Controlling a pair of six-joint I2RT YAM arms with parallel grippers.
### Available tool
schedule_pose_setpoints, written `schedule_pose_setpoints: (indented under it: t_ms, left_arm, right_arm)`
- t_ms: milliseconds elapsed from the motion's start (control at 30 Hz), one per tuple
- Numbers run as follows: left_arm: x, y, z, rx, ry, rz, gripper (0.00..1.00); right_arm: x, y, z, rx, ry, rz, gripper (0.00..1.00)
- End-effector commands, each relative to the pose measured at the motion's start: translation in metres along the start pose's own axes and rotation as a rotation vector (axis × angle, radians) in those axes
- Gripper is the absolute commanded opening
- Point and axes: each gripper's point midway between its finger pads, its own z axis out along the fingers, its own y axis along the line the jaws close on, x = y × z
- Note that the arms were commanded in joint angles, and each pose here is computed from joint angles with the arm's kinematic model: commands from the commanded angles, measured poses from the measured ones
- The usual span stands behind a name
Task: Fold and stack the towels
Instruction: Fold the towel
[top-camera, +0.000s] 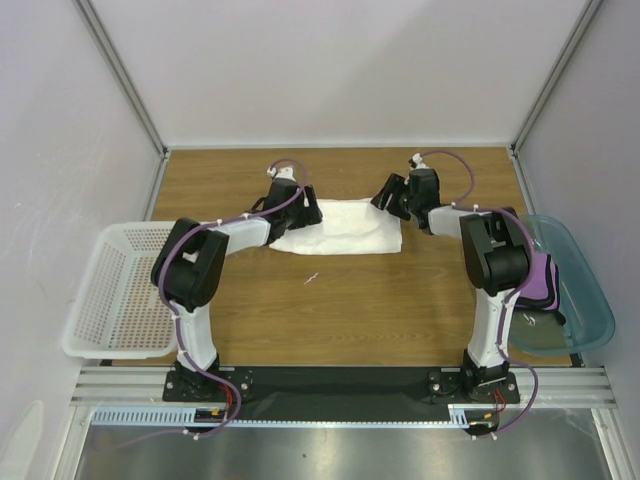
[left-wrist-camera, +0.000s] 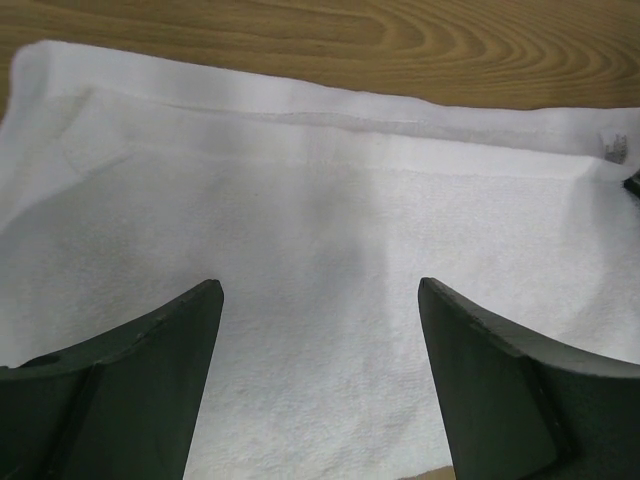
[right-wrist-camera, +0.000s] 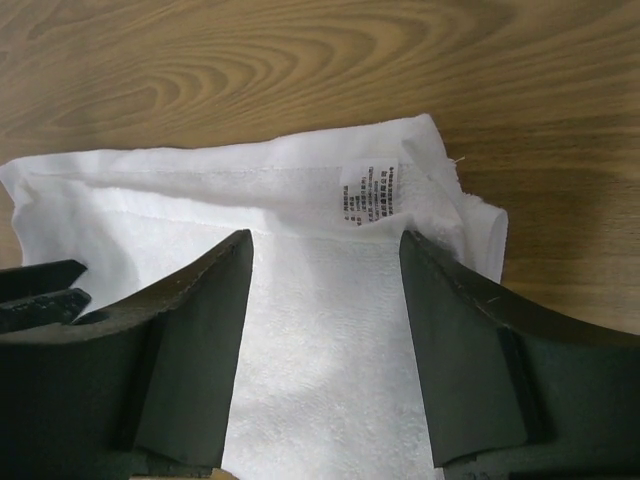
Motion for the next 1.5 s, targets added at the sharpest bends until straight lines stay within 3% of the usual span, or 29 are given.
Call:
schedule_pose_setpoints:
  t_ms: [0,167,400,733,1100,1267,1400,1467]
  left_arm:
    - [-0.054,-0.01,-0.031,-0.043,-0.106,0.086,0.85]
    - [-0.084,0.0,-0.067,-0.156,-0.118,0.14,0.87]
    - [-0.075,0.036,-0.078,-0.26,-0.076,0.119,0.88]
    - [-0.047,0.059,-0.073,-0.226,-0.011,0.047,0.87]
    - [-0.034,0.067,-0.064,-0.225,0.018,0.021,0.87]
    - [-0.036,0.069,-0.067,-0.227,0.015,0.018,0.87]
    - [-0.044,0.067,-0.076,-0.233,-0.007,0.017,0.86]
    - [-0.045,0.067,-0.081,-0.239,-0.01,0.015,0.86]
  right_arm:
    - [-0.043,0.031,-0.027,-0.048,-0.061,-0.114,0.67]
    - [-0.07,0.038,-0.07,0.032,-0.087,-0.211,0.82]
    - [-0.044,-0.002,-0.091,0.226,0.031,-0.236,0.88]
    - [0.005,-0.022,-0.073,0.199,0.149,-0.163,0.87]
    - [0.027,-0.023,-0.056,0.164,0.214,-0.1,0.8]
    - [0.006,-0.018,-0.079,0.214,0.158,-0.105,0.82]
    - [-0.045,-0.027,-0.119,0.359,0.001,-0.061,0.86]
    - [-0.076,-0.039,-0.15,0.4,-0.099,0.054,0.88]
